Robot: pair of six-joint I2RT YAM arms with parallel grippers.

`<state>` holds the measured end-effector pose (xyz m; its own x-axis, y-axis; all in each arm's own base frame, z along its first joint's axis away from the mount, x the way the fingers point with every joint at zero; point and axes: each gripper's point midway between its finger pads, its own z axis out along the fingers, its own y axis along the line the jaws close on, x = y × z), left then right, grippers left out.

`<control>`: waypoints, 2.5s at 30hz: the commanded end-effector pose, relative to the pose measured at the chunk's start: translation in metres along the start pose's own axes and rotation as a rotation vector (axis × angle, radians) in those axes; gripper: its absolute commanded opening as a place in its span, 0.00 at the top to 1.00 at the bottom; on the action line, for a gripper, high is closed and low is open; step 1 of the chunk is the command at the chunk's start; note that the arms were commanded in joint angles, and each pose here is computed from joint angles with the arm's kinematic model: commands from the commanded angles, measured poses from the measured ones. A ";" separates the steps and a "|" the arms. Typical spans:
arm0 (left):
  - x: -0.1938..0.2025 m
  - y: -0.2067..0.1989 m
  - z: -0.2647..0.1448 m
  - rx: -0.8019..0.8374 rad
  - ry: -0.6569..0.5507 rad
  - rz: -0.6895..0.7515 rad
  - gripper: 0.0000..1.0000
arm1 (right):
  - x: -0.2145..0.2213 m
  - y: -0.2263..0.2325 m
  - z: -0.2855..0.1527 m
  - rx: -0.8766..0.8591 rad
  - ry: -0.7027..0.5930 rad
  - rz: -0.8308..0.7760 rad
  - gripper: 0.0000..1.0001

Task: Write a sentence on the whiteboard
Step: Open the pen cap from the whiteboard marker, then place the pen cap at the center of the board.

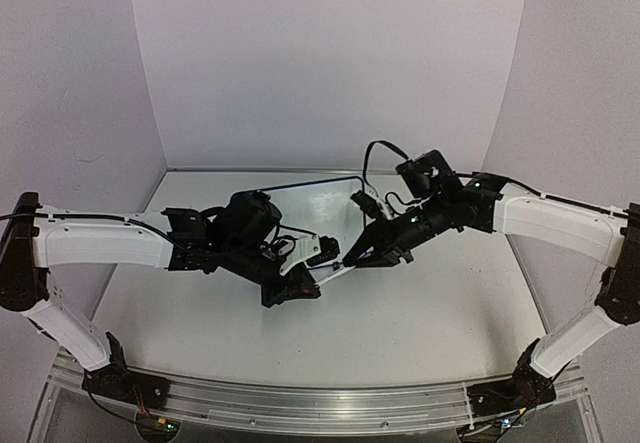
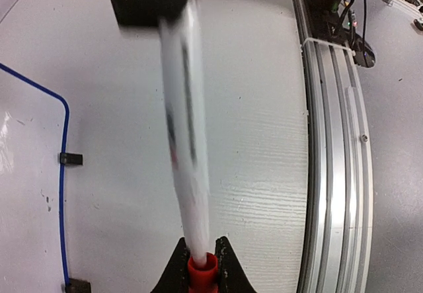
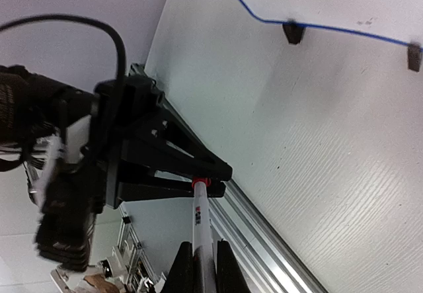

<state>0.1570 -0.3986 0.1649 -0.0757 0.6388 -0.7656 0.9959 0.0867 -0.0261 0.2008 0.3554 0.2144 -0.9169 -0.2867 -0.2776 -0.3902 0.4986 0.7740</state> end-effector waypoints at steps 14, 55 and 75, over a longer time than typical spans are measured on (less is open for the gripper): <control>0.012 0.009 -0.016 -0.061 0.045 -0.055 1.00 | -0.008 -0.018 -0.106 0.272 -0.116 -0.068 1.00; 0.102 0.072 0.056 -0.404 0.267 -0.594 0.50 | -0.002 -0.044 -0.137 0.379 -0.430 -0.122 1.00; 0.019 0.067 -0.091 -0.420 0.114 -0.577 0.07 | -0.015 -0.035 -0.127 0.300 -0.472 -0.143 1.00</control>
<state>0.2084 -0.3323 0.1702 -0.6221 0.5033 -0.5998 0.7018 0.6981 -0.1421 0.2344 0.2293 0.2572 -0.7794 -0.0254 -0.6260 -0.4380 0.7365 0.5155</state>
